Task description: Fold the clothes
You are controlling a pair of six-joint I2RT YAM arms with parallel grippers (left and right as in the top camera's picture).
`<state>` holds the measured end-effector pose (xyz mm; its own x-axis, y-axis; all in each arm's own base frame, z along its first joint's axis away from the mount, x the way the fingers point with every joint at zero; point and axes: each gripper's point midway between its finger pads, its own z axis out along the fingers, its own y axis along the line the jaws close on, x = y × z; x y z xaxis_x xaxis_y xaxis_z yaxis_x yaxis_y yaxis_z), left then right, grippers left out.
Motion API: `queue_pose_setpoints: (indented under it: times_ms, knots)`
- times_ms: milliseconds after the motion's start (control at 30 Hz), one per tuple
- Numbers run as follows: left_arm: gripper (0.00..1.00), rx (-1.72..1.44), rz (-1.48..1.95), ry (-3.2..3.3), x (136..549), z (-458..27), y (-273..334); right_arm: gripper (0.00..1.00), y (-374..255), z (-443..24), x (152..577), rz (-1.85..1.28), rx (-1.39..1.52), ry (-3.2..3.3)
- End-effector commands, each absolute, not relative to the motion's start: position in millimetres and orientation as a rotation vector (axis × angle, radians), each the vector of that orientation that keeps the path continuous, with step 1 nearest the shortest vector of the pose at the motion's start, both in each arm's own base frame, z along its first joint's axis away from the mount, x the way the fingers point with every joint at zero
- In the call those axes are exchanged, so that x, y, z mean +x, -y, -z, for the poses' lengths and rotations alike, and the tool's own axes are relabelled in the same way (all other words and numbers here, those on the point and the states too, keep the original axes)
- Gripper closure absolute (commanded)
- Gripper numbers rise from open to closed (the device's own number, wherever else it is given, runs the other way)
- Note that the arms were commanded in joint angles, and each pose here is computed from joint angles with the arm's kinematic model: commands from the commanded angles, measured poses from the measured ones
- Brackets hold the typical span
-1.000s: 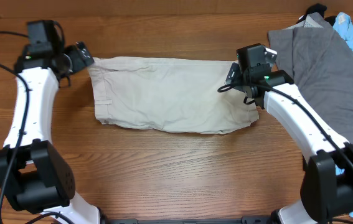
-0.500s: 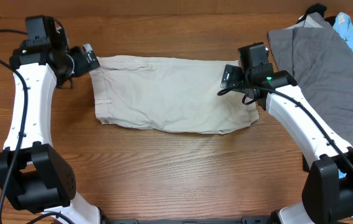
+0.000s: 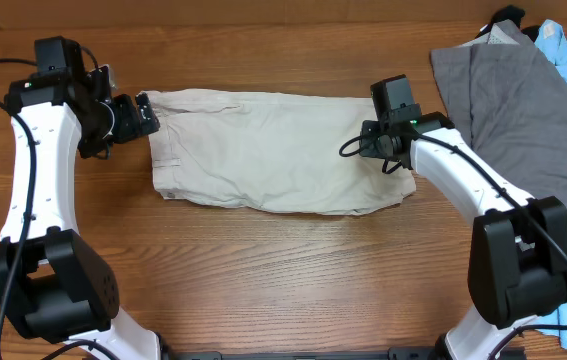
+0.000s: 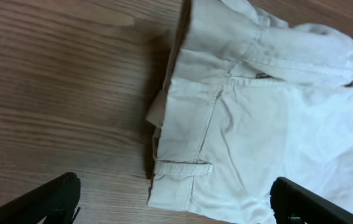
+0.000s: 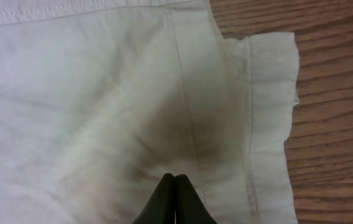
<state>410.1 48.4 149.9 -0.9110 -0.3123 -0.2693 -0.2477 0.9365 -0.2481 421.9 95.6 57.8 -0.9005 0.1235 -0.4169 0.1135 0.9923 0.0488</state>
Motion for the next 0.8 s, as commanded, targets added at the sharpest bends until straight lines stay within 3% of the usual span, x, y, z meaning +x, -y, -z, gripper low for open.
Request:
queue_pose_setpoints:
  times_ms: [0,333,767]
  knots:
    - [0.00,-0.275,0.326,-2.805,417.4,-140.3,-45.0,0.96,-99.6,-49.3,420.0,-0.055,0.140,-2.729]
    - [0.00,-0.158,0.612,-2.945,428.2,-43.0,-20.3,0.95,-98.2,-41.6,406.3,-0.046,0.138,-2.793]
    - [0.00,-0.006,0.746,-2.900,450.9,1.4,19.6,0.93,-97.1,-40.1,402.1,-0.038,0.138,-2.811]
